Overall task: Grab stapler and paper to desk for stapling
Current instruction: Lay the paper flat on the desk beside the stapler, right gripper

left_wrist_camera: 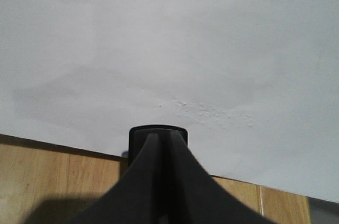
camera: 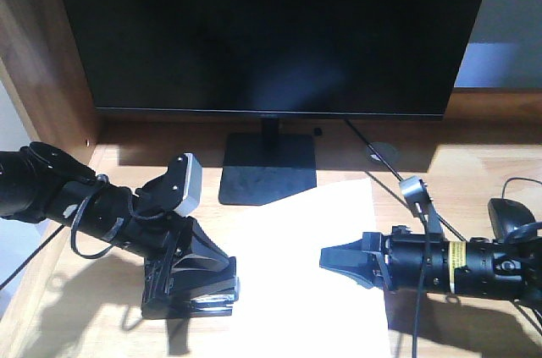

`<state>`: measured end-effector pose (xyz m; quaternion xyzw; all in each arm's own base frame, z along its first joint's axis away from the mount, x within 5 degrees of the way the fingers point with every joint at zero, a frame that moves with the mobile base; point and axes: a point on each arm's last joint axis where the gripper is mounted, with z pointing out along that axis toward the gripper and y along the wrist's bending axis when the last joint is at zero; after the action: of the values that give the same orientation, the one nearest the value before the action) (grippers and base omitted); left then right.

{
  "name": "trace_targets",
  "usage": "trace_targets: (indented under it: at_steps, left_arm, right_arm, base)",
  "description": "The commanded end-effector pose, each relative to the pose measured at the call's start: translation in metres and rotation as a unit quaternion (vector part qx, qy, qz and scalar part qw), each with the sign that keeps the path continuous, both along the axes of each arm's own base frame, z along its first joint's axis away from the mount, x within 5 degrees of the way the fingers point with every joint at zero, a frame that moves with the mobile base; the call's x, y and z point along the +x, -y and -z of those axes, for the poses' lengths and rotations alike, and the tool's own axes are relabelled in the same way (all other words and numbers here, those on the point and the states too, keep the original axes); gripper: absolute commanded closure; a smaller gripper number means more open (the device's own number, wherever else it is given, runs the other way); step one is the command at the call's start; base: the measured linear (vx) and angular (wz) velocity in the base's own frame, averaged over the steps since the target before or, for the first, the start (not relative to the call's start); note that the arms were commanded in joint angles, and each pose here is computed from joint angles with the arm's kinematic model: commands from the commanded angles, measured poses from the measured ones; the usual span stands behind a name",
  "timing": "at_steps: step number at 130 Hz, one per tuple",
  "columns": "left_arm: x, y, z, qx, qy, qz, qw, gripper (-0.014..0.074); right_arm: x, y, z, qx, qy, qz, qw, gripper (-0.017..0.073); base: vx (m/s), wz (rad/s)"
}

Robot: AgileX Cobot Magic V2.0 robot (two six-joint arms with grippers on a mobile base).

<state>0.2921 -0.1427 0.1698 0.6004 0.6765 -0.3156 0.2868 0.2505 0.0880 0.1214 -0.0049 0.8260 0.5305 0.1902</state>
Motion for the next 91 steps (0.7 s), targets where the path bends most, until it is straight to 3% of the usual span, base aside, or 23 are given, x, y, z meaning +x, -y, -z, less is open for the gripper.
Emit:
trace_targets:
  at_steps: [1, 23, 51, 91]
  left_arm:
    - [0.0, 0.005, -0.021, -0.038, 0.008, -0.004, 0.999, 0.06]
    - [0.0, 0.005, -0.021, -0.038, 0.008, -0.004, 0.999, 0.06]
    - [0.0, 0.005, -0.021, -0.038, 0.008, -0.004, 0.999, 0.06]
    - [0.0, 0.005, -0.021, -0.038, 0.008, -0.004, 0.999, 0.06]
  right_arm:
    - [0.007, -0.001, -0.008, 0.037, 0.017, 0.003, 0.999, 0.0562]
    - [0.01, -0.004, 0.005, 0.042, 0.0, -0.007, 0.999, 0.0562]
    - [0.016, -0.027, 0.014, 0.047, -0.004, -0.039, 0.998, 0.0562]
    - [0.024, -0.029, 0.025, 0.047, -0.017, 0.009, 0.999, 0.0562]
  base:
    - [0.0, 0.0]
    - [0.0, 0.0]
    - [0.0, 0.0]
    - [0.0, 0.0]
